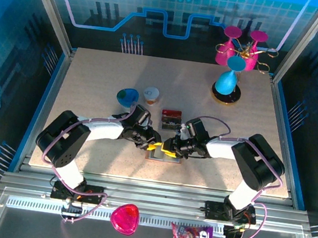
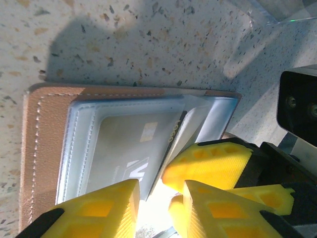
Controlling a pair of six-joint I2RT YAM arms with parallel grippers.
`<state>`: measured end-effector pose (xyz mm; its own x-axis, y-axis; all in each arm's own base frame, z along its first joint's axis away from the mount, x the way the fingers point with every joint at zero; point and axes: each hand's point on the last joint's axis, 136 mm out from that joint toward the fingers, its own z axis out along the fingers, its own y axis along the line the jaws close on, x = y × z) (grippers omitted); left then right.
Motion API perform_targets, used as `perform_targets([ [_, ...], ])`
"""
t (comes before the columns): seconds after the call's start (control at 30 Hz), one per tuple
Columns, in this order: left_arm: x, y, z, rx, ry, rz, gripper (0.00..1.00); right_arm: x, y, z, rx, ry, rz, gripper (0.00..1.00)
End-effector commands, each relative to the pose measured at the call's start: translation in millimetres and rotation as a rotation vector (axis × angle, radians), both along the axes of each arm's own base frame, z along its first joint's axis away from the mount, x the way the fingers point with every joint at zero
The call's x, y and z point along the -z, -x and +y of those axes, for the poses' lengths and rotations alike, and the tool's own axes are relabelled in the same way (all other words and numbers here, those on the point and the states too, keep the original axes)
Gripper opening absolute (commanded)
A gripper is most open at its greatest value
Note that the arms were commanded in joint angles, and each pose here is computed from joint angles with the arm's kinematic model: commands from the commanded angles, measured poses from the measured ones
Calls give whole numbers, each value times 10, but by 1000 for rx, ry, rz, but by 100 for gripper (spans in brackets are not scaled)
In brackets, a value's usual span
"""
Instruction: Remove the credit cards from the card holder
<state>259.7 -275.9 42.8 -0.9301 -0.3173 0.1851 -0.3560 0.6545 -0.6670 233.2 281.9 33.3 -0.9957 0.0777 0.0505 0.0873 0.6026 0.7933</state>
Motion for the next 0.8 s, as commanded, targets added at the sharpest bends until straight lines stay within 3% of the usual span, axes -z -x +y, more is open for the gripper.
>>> perform_targets([
  [0.0, -117, 36, -88, 32, 40, -8, 30, -128, -22, -84, 18, 19, -10, 35],
  [0.77, -394, -85, -649, 142, 132, -38, 41, -795, -148, -831, 144, 175, -180, 38],
])
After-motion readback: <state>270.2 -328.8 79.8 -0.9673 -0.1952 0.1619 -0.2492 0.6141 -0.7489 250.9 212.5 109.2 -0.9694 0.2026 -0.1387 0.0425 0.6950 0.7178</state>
